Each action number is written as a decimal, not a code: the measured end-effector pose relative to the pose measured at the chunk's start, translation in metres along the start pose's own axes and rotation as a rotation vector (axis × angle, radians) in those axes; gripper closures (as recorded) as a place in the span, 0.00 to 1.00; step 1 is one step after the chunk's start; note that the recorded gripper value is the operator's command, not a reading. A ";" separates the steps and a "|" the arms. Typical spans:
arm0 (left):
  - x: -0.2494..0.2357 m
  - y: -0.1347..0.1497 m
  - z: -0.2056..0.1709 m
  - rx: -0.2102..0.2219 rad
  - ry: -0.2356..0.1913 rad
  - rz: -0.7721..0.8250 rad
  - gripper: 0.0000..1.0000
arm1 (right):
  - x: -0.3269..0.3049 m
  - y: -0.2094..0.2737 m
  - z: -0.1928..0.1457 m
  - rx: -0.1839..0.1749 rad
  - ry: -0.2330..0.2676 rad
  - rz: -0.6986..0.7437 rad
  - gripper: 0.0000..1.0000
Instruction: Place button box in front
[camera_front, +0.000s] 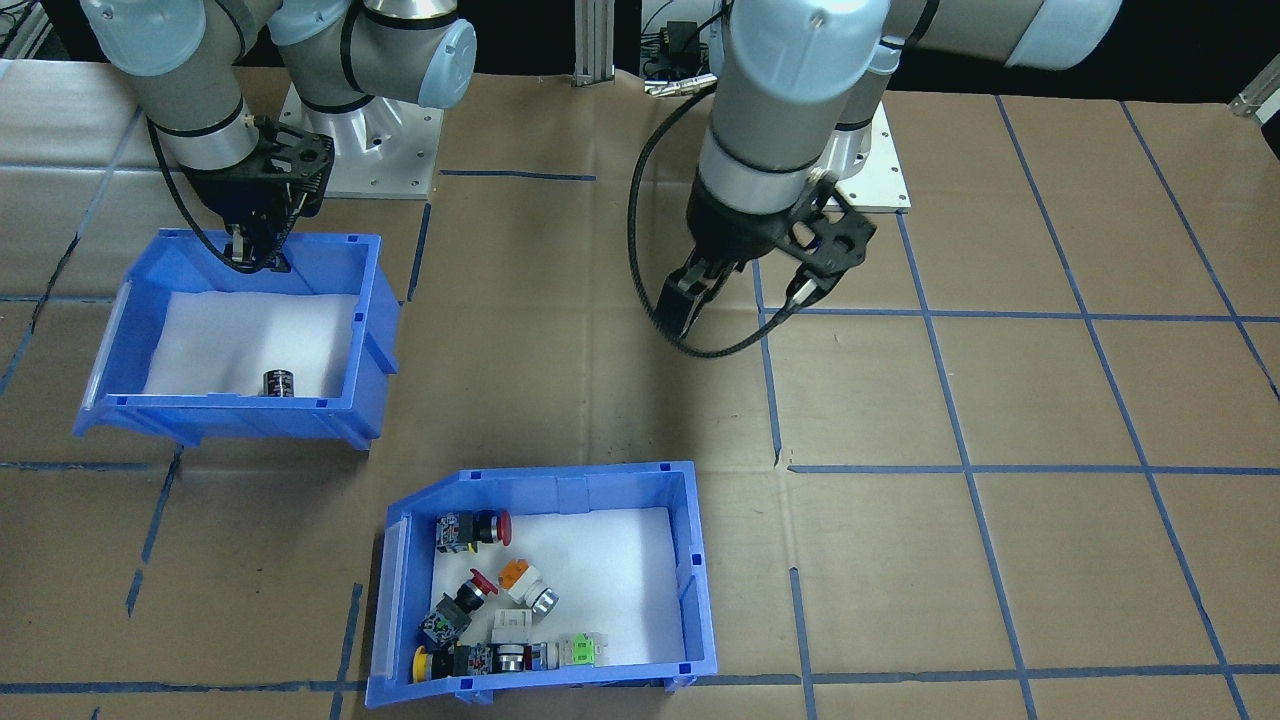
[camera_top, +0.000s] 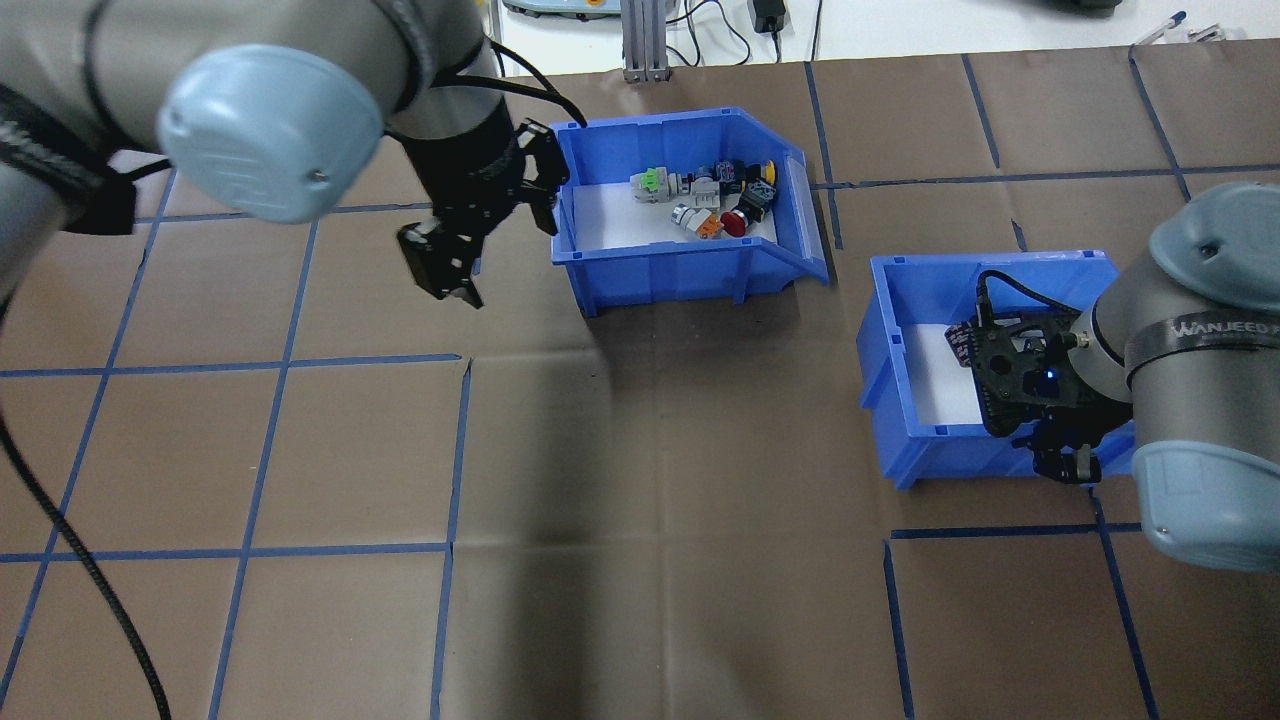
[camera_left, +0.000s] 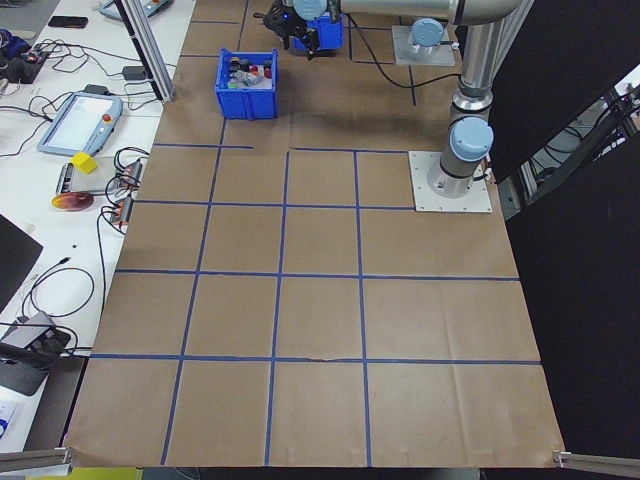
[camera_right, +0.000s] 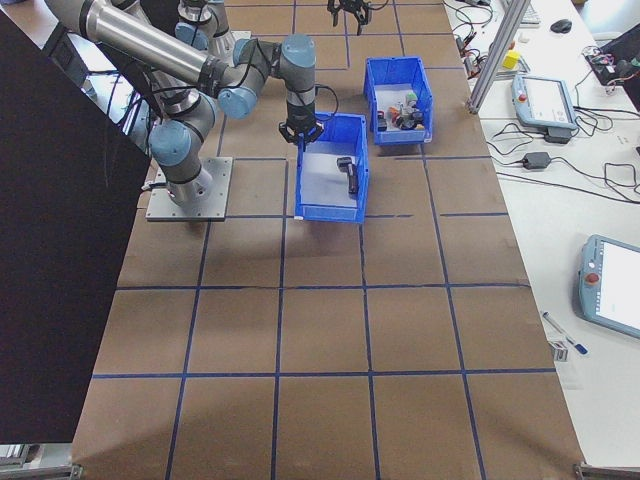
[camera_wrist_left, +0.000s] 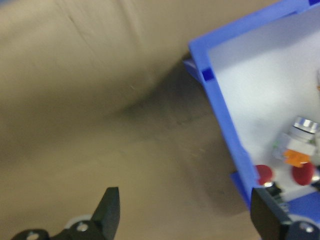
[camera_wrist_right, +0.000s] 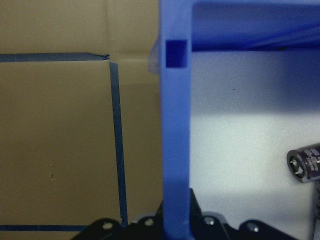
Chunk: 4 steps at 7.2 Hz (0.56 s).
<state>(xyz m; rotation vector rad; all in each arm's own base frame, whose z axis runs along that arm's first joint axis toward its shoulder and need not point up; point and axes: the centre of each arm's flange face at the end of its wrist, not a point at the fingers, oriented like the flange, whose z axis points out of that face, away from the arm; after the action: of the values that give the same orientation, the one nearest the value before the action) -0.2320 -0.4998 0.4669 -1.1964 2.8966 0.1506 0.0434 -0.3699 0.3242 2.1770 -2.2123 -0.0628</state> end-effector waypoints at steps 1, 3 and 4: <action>-0.037 -0.008 -0.027 0.012 -0.006 0.225 0.01 | -0.004 -0.012 0.000 0.004 0.001 0.001 0.93; -0.084 -0.015 -0.051 0.058 -0.024 0.645 0.01 | -0.017 -0.063 0.000 0.007 0.003 0.003 0.93; -0.099 -0.020 -0.046 0.061 -0.030 0.787 0.01 | -0.027 -0.097 -0.001 0.008 0.008 -0.005 0.93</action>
<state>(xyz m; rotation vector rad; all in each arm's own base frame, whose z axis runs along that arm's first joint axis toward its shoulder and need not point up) -0.1460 -0.4488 0.5153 0.0080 3.1242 0.0722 0.1405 -0.3443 0.3197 2.1823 -2.2072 -0.0449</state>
